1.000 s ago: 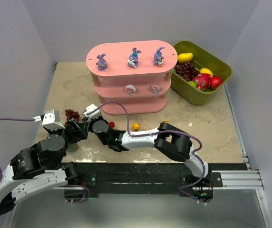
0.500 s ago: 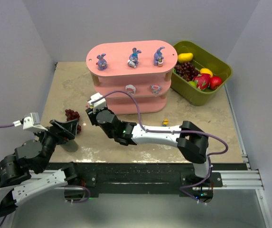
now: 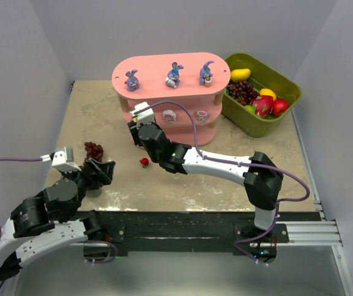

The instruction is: Place and organize the plastic toys onto the shelf

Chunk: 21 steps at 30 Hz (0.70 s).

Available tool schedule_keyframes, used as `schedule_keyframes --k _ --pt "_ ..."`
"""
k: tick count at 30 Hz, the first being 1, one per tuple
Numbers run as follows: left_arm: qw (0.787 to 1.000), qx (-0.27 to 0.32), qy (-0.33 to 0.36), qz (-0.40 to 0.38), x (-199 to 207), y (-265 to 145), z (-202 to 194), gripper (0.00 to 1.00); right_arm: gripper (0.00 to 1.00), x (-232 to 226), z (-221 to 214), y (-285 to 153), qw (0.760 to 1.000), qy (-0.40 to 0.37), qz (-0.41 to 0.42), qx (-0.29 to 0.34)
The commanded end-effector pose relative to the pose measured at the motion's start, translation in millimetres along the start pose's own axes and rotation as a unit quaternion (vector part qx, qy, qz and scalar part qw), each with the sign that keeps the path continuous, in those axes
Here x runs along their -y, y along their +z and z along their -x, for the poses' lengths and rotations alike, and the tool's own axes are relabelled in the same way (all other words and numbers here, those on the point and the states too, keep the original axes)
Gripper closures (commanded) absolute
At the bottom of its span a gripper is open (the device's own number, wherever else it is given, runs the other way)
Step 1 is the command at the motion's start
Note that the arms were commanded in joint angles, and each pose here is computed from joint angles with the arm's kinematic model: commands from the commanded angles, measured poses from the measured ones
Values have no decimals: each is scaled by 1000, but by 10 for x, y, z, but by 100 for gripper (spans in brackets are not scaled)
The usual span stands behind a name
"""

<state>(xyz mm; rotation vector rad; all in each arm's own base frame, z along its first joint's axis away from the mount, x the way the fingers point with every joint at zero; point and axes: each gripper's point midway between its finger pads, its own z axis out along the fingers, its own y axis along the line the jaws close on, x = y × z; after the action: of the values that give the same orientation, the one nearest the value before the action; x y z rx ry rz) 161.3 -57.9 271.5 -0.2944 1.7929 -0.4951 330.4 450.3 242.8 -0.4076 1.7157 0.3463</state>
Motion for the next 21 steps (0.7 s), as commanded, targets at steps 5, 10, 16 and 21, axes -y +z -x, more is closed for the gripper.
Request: schedule_keyframes --k 5,10,16,21 --pt "1000 -27 -16 -2 85 105 -247 15 91 117 378 46 998 -2 -22 57" --pt "999 -28 -20 3 40 96 -266 15 89 167 383 121 996 -23 -33 78" --pt "999 -24 -26 4 6 80 -258 14 86 166 340 212 995 -39 -22 88" --pt "999 -24 -23 -1 39 106 -285 14 85 162 306 216 994 -35 -12 101"
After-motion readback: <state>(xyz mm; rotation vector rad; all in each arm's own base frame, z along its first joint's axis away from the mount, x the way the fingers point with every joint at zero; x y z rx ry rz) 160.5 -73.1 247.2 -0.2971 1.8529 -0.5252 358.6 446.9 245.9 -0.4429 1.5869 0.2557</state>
